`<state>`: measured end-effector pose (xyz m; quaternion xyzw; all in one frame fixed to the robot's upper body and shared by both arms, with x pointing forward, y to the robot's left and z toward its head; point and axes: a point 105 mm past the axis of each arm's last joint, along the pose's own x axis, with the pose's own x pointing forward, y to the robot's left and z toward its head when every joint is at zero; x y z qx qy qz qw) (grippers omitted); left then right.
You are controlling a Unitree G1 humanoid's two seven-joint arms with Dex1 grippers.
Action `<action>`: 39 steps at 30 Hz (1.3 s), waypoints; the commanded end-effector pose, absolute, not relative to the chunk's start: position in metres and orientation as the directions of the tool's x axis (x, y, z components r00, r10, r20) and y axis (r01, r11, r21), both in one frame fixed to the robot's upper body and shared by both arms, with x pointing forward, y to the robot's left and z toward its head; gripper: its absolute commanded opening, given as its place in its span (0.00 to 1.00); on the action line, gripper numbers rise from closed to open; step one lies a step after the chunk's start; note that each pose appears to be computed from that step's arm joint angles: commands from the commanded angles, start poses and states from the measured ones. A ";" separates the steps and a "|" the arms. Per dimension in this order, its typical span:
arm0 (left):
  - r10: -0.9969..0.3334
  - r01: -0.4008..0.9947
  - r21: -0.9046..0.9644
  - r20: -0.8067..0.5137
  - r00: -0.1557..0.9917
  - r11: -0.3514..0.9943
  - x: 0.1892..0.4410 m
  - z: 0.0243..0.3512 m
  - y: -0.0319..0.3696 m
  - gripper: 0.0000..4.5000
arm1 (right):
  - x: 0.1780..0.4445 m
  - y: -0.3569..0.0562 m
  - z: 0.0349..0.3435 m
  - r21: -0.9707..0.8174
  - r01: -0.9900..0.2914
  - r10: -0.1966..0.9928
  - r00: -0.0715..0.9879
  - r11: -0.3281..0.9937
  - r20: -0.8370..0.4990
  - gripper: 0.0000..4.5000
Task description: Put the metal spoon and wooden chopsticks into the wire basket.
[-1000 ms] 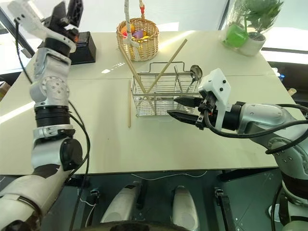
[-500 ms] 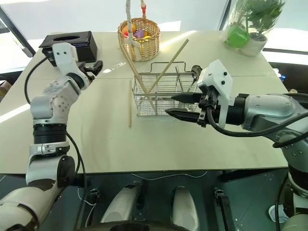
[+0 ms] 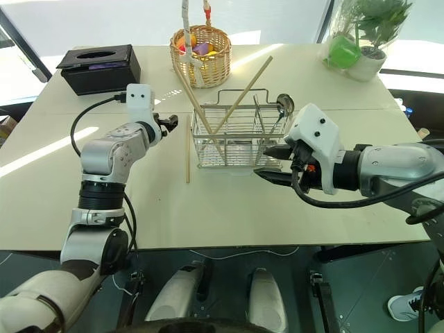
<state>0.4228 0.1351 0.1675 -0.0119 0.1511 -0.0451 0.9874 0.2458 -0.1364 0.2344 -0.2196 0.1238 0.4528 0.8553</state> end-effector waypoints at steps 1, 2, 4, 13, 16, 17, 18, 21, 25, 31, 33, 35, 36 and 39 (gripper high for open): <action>-0.082 0.068 -0.058 -0.288 0.954 0.996 0.422 0.171 0.133 0.82 | 0.242 -0.138 0.245 -0.315 -0.808 0.713 0.588 0.498 -0.382 0.48; -0.081 0.065 -0.062 -0.293 0.953 0.996 0.423 0.170 0.132 0.82 | 0.242 -0.139 0.245 -0.315 -0.807 0.712 0.589 0.499 -0.382 0.48; -0.073 0.055 -0.062 -0.334 0.940 0.997 0.422 0.163 0.130 0.82 | 0.242 -0.139 0.245 -0.316 -0.806 0.710 0.591 0.500 -0.382 0.48; -0.109 0.102 -0.043 -0.493 0.863 0.994 0.414 0.136 0.118 0.82 | 0.240 -0.137 0.245 -0.313 -0.810 0.722 0.584 0.495 -0.370 0.48; -0.139 0.130 -0.055 -0.515 0.846 0.990 0.411 0.132 0.115 0.82 | 0.240 -0.136 0.245 -0.313 -0.811 0.725 0.583 0.494 -0.367 0.48; -0.150 0.142 -0.055 -0.510 0.847 0.988 0.411 0.133 0.114 0.82 | 0.241 -0.136 0.245 -0.313 -0.811 0.725 0.583 0.494 -0.366 0.48; -0.156 0.150 -0.052 -0.505 0.849 0.987 0.411 0.134 0.114 0.82 | 0.241 -0.136 0.245 -0.313 -0.811 0.726 0.583 0.494 -0.365 0.48; -0.150 0.156 -0.029 -0.492 0.858 0.987 0.412 0.137 0.116 0.82 | 0.241 -0.136 0.245 -0.311 -0.811 0.726 0.583 0.495 -0.364 0.48; -0.167 0.177 -0.030 -0.515 0.841 0.984 0.409 0.134 0.113 0.82 | 0.241 -0.136 0.246 -0.310 -0.810 0.726 0.584 0.497 -0.362 0.48; -0.140 0.172 0.002 -0.571 0.809 0.985 0.404 0.125 0.116 0.82 | 0.243 -0.137 0.246 -0.310 -0.807 0.724 0.589 0.503 -0.359 0.48; -0.138 0.172 0.004 -0.576 0.806 0.985 0.403 0.124 0.117 0.82 | 0.243 -0.137 0.246 -0.310 -0.806 0.724 0.590 0.504 -0.357 0.48; -0.133 0.168 0.007 -0.579 0.805 0.986 0.402 0.124 0.118 0.82 | 0.243 -0.137 0.247 -0.309 -0.805 0.724 0.591 0.505 -0.355 0.48; -0.130 0.164 0.006 -0.580 0.804 0.986 0.402 0.123 0.119 0.77 | 0.244 -0.137 0.247 -0.309 -0.805 0.725 0.591 0.506 -0.354 0.48; -0.123 0.153 0.003 -0.581 0.804 0.988 0.401 0.123 0.121 0.55 | 0.244 -0.138 0.247 -0.310 -0.804 0.724 0.593 0.508 -0.352 0.48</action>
